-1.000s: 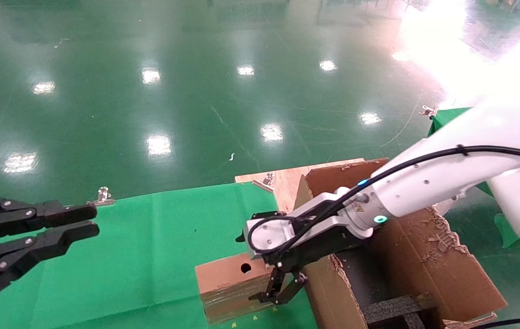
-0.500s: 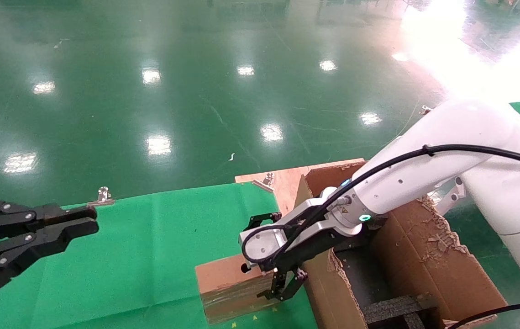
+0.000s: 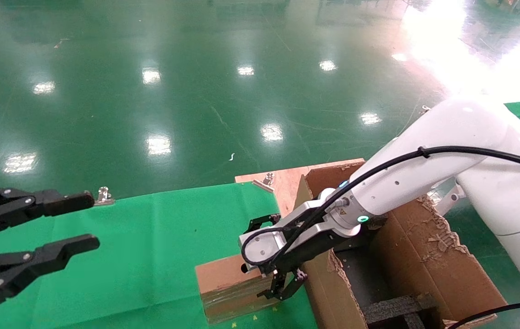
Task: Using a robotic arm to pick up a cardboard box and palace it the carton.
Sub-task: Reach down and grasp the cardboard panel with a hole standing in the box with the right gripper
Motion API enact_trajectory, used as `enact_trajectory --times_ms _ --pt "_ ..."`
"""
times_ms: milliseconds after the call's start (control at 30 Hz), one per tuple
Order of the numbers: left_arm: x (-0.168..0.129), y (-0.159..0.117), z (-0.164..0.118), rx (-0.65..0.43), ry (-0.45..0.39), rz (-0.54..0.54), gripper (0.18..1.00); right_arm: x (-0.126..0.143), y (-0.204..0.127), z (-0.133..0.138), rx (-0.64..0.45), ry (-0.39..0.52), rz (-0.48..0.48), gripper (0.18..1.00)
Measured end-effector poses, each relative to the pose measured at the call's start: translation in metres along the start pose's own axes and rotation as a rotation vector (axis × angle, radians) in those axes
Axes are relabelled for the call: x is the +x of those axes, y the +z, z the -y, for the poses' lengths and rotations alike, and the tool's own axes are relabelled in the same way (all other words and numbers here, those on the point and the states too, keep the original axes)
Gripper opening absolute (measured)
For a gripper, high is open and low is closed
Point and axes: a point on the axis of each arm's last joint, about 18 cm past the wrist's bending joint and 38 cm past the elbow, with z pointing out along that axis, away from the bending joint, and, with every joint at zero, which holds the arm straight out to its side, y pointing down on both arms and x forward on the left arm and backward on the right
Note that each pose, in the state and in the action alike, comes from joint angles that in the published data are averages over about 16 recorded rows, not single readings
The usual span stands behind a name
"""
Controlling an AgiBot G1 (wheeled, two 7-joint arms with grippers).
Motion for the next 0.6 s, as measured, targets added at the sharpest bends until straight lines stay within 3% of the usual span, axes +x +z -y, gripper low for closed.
enact_trajectory --times_ms 300,600 --pt "0.0000 0.0000 0.0000 0.000 0.000 0.000 0.569 -0.0001 -0.0005 0.0001 0.003 0.001 -0.002 0.860" --pt "0.0000 0.0000 0.0000 0.000 0.000 0.000 0.775 -0.0005 -0.0006 0.0000 0.005 0.002 -0.001 0.677"
